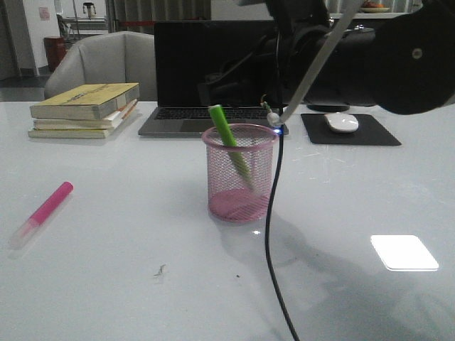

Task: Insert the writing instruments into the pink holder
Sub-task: 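Lower the green highlighter into the pink holder and open the right gripper, then withdraw the right gripper up and away from the holder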

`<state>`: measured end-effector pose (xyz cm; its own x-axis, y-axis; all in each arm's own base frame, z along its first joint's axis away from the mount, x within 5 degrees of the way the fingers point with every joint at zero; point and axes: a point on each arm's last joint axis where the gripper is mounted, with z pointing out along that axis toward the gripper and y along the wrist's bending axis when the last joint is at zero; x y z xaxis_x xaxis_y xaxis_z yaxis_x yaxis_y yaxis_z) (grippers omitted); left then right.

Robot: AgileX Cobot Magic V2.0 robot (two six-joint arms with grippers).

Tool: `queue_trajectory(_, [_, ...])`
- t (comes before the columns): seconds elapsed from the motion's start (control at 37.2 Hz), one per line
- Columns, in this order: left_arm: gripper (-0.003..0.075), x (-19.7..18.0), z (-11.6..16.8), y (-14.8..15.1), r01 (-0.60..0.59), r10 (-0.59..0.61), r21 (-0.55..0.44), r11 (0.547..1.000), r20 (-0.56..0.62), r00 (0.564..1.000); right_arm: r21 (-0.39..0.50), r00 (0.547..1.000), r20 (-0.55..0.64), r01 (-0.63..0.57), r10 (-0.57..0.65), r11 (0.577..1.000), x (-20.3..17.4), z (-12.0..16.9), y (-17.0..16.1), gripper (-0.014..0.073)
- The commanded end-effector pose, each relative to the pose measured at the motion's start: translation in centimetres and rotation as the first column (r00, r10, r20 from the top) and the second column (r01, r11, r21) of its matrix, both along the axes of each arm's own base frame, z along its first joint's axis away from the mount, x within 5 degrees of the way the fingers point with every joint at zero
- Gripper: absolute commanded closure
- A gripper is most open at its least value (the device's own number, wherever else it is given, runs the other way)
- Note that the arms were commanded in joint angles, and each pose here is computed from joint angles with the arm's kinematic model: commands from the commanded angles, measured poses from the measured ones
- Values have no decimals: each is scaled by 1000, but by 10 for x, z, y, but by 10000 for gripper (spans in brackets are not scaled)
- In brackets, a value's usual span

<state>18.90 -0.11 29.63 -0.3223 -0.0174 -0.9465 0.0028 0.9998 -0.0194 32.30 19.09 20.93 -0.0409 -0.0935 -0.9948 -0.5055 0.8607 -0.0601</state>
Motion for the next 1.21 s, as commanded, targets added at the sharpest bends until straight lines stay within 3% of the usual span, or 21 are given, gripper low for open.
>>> queue_trajectory(0.0, [295,3,19,1,-12,14,-17,1000,119,993,92,990,141,10,-23,996,-4,46,-5,119])
queue_trajectory(0.19, [295,3,19,1,-11,13,-17,1000,117,993,113,994,-58,94,-88,989,-20,71,-22,130])
queue_trajectory(0.43, [295,3,19,1,-12,14,-19,1000,116,993,5,971,-215,107,-104,994,-52,107,-59,207])
queue_trajectory(0.75, [295,3,19,1,-19,24,-49,999,116,993,-139,884,-339,293,-323,946,-96,139,-147,207])
queue_trajectory(0.89, [295,3,19,1,-19,24,-49,999,114,993,-210,834,-362,361,-415,909,-117,143,-172,207])
queue_trajectory(1.18, [295,0,8,-1,-6,5,-45,999,-17,1000,-235,758,-403,456,-513,858,-168,121,-196,207])
